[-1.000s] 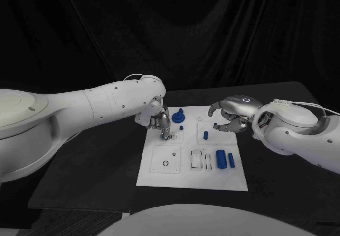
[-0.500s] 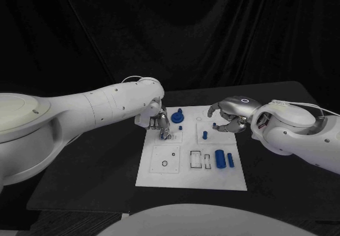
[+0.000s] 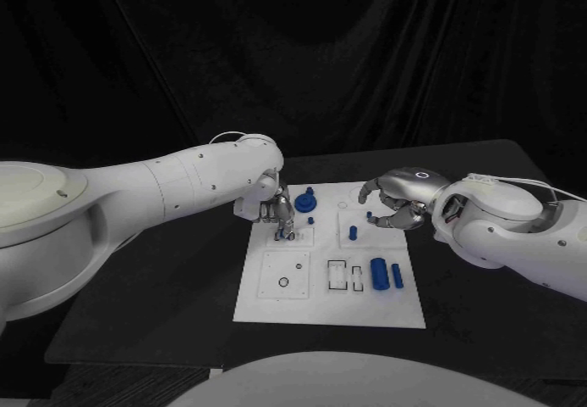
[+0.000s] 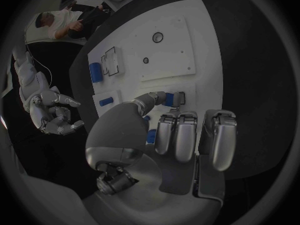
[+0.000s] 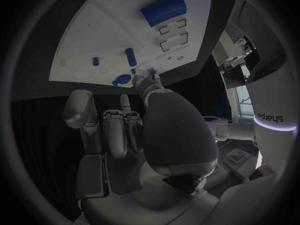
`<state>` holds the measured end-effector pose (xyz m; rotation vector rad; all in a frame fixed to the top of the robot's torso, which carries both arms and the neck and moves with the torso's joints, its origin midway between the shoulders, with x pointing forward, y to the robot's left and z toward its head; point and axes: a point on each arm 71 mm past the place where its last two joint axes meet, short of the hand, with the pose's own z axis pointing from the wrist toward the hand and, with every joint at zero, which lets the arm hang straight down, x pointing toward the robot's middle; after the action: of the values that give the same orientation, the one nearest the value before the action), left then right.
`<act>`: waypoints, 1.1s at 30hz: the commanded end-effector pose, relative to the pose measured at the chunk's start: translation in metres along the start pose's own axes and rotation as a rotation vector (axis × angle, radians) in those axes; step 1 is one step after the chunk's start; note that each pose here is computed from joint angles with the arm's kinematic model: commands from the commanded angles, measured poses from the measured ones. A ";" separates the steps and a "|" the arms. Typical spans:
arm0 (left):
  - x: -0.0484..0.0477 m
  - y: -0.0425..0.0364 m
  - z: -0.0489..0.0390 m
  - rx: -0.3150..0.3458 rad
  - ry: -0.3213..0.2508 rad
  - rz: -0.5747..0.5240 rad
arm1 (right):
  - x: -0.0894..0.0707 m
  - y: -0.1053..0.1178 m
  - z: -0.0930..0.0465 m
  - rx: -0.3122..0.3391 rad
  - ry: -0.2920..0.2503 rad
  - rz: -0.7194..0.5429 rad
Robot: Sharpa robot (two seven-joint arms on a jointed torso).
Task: Assemble the parts on the task board
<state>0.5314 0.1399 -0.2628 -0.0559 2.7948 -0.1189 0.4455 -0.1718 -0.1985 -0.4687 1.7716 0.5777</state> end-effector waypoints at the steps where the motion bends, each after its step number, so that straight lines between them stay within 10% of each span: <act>1: 0.0008 -0.0041 0.0003 0.028 -0.008 -0.005 | 0.002 -0.001 0.000 0.022 0.011 -0.002; 33: 0.0048 -0.0059 0.0067 0.030 -0.002 -0.011 | 0.008 -0.002 0.000 0.032 0.038 0.000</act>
<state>0.5302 0.1359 -0.2678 -0.0617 2.7942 -0.1360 0.4448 -0.1722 -0.2049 -0.4691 1.8046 0.5613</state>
